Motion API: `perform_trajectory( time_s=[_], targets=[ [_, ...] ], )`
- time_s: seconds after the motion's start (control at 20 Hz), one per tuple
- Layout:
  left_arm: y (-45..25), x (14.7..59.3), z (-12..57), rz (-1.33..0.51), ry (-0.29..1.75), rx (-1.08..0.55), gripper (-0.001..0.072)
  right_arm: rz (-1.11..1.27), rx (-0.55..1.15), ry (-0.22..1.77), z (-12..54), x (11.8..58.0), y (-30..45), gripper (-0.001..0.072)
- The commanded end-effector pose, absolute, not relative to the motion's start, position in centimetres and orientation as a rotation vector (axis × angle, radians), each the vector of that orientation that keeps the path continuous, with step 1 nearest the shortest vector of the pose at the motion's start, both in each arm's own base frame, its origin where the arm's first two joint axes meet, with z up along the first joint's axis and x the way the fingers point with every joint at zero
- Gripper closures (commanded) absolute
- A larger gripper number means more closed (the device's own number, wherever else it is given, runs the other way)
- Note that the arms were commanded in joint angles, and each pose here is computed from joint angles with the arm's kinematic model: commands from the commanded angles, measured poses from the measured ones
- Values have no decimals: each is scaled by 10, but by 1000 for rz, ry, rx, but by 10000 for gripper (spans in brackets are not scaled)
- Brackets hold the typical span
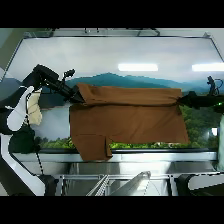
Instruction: Fold the shirts.
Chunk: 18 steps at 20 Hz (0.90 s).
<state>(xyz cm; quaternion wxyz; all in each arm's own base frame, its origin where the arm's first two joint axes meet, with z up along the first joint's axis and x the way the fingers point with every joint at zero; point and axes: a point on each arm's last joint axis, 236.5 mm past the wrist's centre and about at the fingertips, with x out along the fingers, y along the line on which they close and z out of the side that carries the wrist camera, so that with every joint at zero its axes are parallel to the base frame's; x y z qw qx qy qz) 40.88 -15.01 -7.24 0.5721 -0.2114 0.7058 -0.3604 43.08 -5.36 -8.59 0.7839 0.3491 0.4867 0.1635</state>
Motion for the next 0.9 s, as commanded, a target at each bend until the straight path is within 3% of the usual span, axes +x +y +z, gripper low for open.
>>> perform_trajectory(
  time_s=[0.0, 0.05, 0.1, 0.35, 0.6, 0.65, 0.85],
  targets=[
    [-147, 395, -61, -876, 1718, -512, 298, 366, 774, 1060, -76, 427, -55, 409],
    [-145, 394, -53, -879, 1738, -517, 46, 346, 781, 1074, -67, 424, -65, 409],
    [-141, 393, -46, -869, 1757, -530, -13, 318, 779, 1096, -56, 419, -79, 405],
    [-116, 381, -17, -790, 1777, -630, -11, 186, 723, 1218, -25, 355, -134, 403],
    [-119, 294, -26, -703, 1761, -732, -10, 290, 723, 1425, -70, 265, -108, 400],
    [-120, 274, -31, -669, 1766, -762, -9, 290, 736, 1482, -84, 249, -100, 315],
    [-128, 207, -54, -554, 1757, -818, -9, 325, 809, 1563, -109, 221, -64, 297]
  ],
)
